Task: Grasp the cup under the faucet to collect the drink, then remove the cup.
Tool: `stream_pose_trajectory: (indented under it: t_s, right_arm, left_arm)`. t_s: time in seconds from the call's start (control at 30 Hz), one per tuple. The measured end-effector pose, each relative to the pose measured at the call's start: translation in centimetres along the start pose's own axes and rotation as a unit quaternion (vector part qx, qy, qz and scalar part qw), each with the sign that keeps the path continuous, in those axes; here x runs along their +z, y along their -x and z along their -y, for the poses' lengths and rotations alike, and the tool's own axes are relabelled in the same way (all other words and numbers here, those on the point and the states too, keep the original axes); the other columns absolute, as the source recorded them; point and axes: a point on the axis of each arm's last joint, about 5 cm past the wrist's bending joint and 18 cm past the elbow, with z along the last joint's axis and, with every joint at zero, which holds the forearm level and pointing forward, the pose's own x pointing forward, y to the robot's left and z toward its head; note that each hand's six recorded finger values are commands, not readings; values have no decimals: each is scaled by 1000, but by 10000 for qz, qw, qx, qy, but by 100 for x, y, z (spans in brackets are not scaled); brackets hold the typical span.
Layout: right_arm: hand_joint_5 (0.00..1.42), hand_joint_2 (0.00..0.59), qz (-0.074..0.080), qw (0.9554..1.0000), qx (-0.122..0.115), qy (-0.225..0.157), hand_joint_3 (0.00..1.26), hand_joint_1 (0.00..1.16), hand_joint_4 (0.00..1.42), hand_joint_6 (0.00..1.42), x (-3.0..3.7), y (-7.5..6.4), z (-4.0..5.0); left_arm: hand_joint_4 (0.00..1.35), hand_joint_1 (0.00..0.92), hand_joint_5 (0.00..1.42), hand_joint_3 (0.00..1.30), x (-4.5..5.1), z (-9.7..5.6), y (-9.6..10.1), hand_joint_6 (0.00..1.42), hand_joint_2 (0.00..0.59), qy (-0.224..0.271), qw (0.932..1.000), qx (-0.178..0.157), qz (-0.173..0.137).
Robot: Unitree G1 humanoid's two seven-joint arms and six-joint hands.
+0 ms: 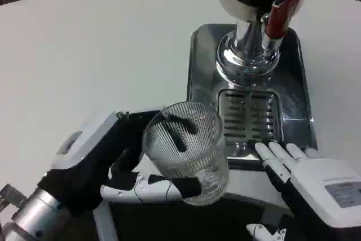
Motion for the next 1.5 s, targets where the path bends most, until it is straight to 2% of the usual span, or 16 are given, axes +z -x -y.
stream_pose_trajectory:
  t_s: [0.5, 1.0, 1.27, 1.5]
  right_arm:
    - [0, 404, -27, 10000, 43, -9, 0, 291, 0, 0, -5, 11, -6]
    - [0, 404, -173, 9998, -13, -18, 0, 291, 0, 0, -30, 101, 28]
    - [0, 404, -293, 9996, 28, -58, 0, 291, 0, 0, -62, 143, 26]
    - [0, 404, -394, 9992, -21, -79, 0, 291, 0, 0, -91, 191, 52]
  left_arm:
    - [1196, 439, 1390, 1050, 10, -2, 6, 1424, 161, -8, 10000, 7, 14]
    - [1196, 432, 1390, 1050, 19, -14, -60, 1424, 155, 4, 9999, 89, 109]
    - [1196, 431, 1390, 1050, -38, -13, -118, 1424, 155, -84, 9999, 56, -2]
    - [1196, 435, 1390, 1050, -138, -26, -254, 1424, 153, -240, 9995, 102, -171]
